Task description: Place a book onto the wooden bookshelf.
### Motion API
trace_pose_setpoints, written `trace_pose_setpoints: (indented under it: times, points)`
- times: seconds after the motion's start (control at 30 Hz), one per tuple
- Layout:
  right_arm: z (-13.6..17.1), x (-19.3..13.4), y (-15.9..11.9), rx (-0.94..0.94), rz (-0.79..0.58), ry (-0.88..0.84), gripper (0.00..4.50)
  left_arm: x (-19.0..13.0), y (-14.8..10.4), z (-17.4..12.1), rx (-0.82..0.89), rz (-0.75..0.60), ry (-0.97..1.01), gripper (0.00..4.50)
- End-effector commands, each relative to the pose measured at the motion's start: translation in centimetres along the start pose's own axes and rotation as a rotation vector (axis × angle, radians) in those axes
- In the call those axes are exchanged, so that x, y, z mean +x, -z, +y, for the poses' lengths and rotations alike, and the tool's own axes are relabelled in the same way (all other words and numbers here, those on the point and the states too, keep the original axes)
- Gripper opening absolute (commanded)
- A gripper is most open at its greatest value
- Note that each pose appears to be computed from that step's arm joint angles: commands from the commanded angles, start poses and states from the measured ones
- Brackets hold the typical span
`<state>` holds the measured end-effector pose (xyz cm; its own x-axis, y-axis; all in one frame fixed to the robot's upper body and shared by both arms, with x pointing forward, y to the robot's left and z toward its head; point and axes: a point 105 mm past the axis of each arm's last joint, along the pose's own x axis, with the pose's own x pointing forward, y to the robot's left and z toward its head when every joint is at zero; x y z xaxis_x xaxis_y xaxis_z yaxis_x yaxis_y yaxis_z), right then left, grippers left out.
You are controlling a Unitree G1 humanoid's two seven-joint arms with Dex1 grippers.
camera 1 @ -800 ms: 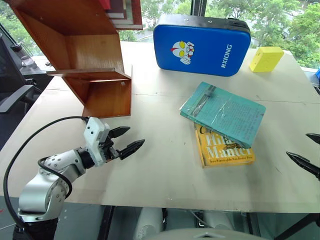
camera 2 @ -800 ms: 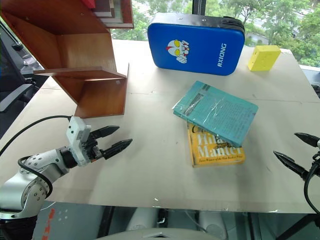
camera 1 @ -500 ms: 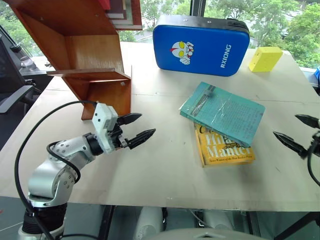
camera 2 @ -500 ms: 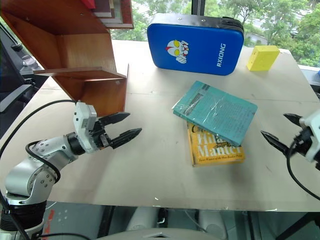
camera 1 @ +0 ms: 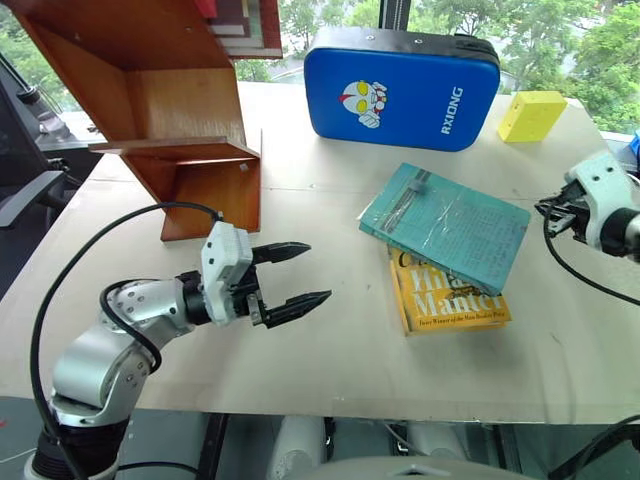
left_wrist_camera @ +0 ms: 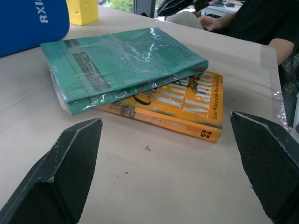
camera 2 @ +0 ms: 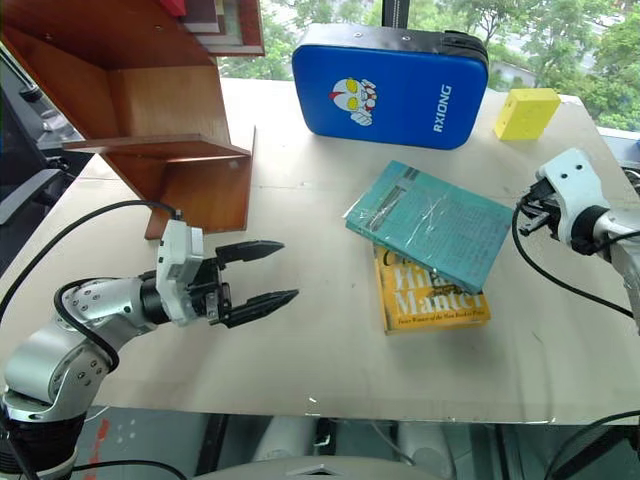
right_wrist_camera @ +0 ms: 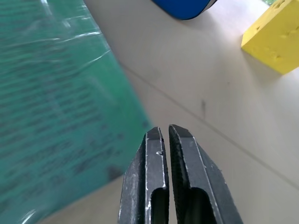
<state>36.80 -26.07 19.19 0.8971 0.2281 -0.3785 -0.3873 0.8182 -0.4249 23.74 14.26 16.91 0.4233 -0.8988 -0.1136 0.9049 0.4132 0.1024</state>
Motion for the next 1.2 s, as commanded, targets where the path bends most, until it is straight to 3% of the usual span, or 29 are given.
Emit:
trace_pose_setpoints:
  times: [0.03, 0.23, 0.33, 0.7, 0.87, 0.97, 1.03, 1.1, 1.2]
  points:
    - [-0.8, 1.9, -1.6, -0.095, -0.009, 0.028, 0.02, 0.1, -1.0, -0.6, 0.051, -0.029, 0.001, 4.5]
    - [-0.5, 6.1, -2.8, -0.169, 0.041, -0.088, 0.02, -0.2, -0.8, -0.9, 0.05, -0.026, -0.013, 4.5]
    - [1.1, 7.2, -3.0, -0.186, 0.07, -0.245, 0.02, -0.8, -0.5, -0.9, 0.054, -0.012, -0.03, 4.5]
    - [6.1, 6.4, -5.7, -0.272, -0.012, -0.481, 0.02, -2.4, 1.6, -1.2, 0.02, 0.044, -0.095, 4.5]
    - [7.9, 4.7, -5.9, -0.238, -0.063, -0.504, 0.02, -1.9, 2.1, -1.2, 0.012, 0.062, -0.081, 4.5]
    - [6.5, 3.6, -5.4, -0.227, -0.107, -0.394, 0.02, -1.3, 2.3, -0.6, -0.015, 0.06, -0.101, 4.5]
    - [5.2, 2.4, -5.7, -0.228, -0.212, -0.316, 0.02, -1.0, 2.7, -0.2, -0.05, 0.072, -0.122, 4.5]
    - [4.8, -2.0, -4.3, -0.244, -0.363, -0.415, 0.02, -0.6, 3.6, 0.3, -0.153, 0.113, -0.164, 4.5]
    - [5.4, -7.7, -1.8, -0.167, -0.447, -0.523, 1.16, -0.6, 4.5, 0.3, -0.369, 0.144, -0.148, 4.5]
